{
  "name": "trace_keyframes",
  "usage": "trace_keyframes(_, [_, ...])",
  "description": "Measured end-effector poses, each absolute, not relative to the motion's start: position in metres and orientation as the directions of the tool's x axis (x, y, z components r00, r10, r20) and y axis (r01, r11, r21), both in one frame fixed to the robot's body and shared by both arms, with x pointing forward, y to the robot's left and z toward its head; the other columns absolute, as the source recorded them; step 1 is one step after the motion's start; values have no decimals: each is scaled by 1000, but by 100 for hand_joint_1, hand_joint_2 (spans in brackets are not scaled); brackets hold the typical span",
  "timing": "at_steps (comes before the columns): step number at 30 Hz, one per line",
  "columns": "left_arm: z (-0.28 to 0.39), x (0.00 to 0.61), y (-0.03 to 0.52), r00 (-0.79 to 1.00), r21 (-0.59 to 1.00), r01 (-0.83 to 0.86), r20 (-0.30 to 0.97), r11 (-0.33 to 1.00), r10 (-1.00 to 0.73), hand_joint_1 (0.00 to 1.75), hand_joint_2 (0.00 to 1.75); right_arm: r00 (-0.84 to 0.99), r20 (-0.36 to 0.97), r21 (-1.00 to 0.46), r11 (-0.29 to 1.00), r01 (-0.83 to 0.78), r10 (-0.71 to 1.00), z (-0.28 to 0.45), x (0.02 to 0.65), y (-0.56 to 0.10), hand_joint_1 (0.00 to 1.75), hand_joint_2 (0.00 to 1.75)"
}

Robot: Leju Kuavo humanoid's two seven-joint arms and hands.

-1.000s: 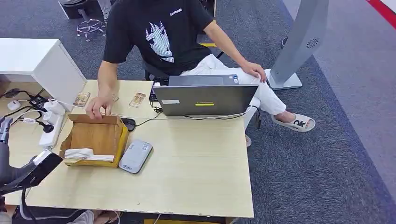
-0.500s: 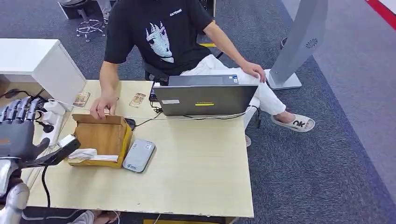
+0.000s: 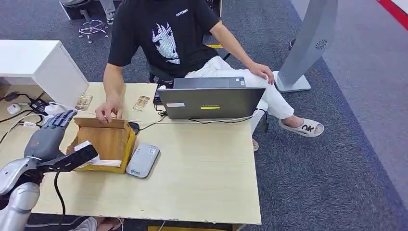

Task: Pass the card to the sensor for recognition and then transmit it.

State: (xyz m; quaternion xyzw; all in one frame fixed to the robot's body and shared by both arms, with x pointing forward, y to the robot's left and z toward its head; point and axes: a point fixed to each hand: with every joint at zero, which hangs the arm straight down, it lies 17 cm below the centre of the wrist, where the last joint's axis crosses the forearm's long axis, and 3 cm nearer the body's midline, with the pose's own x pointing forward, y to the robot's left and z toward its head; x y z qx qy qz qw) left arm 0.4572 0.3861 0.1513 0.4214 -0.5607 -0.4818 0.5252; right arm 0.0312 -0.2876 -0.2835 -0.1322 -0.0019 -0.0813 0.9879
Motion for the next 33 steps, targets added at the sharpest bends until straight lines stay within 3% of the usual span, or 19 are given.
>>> trace_keyframes(7, [164,452,396,-97,992,79,106,98,-990,0,175,981,26,-269,943,194,-194,-283,29,-290,0,175])
trace_keyframes(14, [202,451,412,-84,999,3,-48,-48,-995,0,175,976,23,-273,938,213,-215,-283,27,-290,0,175])
trace_keyframes(29, [224,447,419,-41,983,-50,-179,-177,-983,0,175,971,15,-273,934,232,-237,-283,25,-289,0,175])
trace_keyframes(33, [238,437,422,13,941,-118,-319,-318,-948,0,175,967,12,-275,929,247,-253,-283,23,-288,0,175])
